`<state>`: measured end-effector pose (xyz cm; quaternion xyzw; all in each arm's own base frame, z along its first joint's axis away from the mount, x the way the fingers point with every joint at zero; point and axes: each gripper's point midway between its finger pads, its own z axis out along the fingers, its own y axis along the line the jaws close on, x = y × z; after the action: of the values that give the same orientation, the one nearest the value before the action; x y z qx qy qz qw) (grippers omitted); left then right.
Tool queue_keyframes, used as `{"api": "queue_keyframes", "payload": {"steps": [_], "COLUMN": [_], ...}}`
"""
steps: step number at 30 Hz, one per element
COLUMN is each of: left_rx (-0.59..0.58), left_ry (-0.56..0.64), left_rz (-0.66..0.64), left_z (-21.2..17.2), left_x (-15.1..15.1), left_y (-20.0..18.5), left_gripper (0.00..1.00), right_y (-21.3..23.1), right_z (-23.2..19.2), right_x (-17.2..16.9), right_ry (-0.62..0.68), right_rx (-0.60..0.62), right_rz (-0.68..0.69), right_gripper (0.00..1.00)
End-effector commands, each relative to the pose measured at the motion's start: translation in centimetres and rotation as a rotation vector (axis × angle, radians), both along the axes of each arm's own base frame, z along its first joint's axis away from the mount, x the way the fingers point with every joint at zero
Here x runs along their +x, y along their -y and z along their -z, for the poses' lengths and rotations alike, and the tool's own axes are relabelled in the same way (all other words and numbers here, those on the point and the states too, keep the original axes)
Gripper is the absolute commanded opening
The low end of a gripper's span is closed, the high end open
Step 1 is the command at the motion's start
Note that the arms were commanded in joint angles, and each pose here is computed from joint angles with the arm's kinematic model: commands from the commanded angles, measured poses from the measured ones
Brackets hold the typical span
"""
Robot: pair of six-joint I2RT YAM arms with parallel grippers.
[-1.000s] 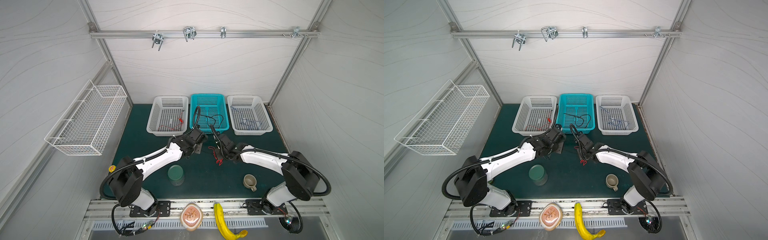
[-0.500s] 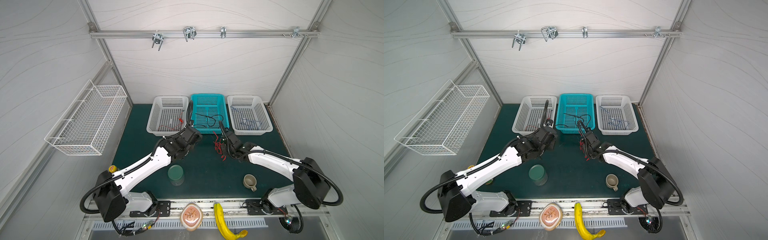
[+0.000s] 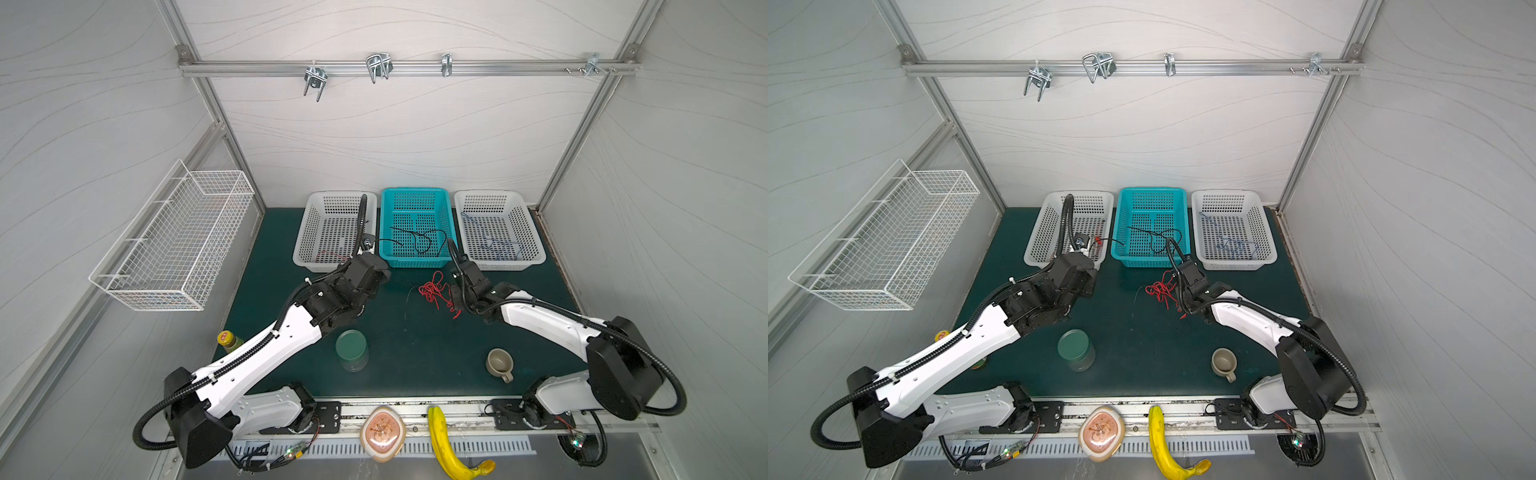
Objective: Untangle the cables
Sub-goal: 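Pull the black wire away with the left gripper while the right holds the red tangle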
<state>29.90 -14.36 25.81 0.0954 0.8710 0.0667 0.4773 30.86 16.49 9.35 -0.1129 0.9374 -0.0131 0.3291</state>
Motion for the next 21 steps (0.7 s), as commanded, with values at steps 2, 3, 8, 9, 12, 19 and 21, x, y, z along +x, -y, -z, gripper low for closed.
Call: {"api": "queue_keyframes", "payload": {"steps": [2,3,8,9,12,19,21], "left_rx": [0.026,0.024,0.026,0.023,0.019,0.019,0.021], "left_ry": [0.072,0.075,0.084,0.086,0.089,0.094,0.096], "left_rz": [-0.082,-0.089,-0.127,-0.134,-0.156,-0.187,-0.194], "left_z": [-2.4,-2.5,-2.7,-2.8,-2.8,-2.8,-2.8], "left_x": [0.1,0.1,-0.1,-0.2,-0.4,-0.9,-1.0], "left_y": [-2.5,-2.8,-4.3,-4.6,-5.5,-7.0,-7.3], "left_gripper": [0.0,0.0,0.0,0.0,0.0,0.0,0.0], "right_y": [3.6,3.9,5.2,5.4,6.2,6.9,6.8], "right_z": [0.5,0.5,0.6,0.6,0.5,0.4,0.3], "right_x": [-0.7,-0.7,-0.7,-0.8,-0.7,-0.5,-0.4], "right_ry": [-0.027,-0.029,-0.039,-0.04,-0.042,-0.05,-0.057], "right_rx": [-0.07,-0.068,-0.063,-0.06,-0.054,-0.031,-0.027], "right_rz": [0.1,0.106,0.149,0.157,0.183,0.214,0.214], "right_gripper": [0.0,0.0,0.0,0.0,0.0,0.0,0.0]}}
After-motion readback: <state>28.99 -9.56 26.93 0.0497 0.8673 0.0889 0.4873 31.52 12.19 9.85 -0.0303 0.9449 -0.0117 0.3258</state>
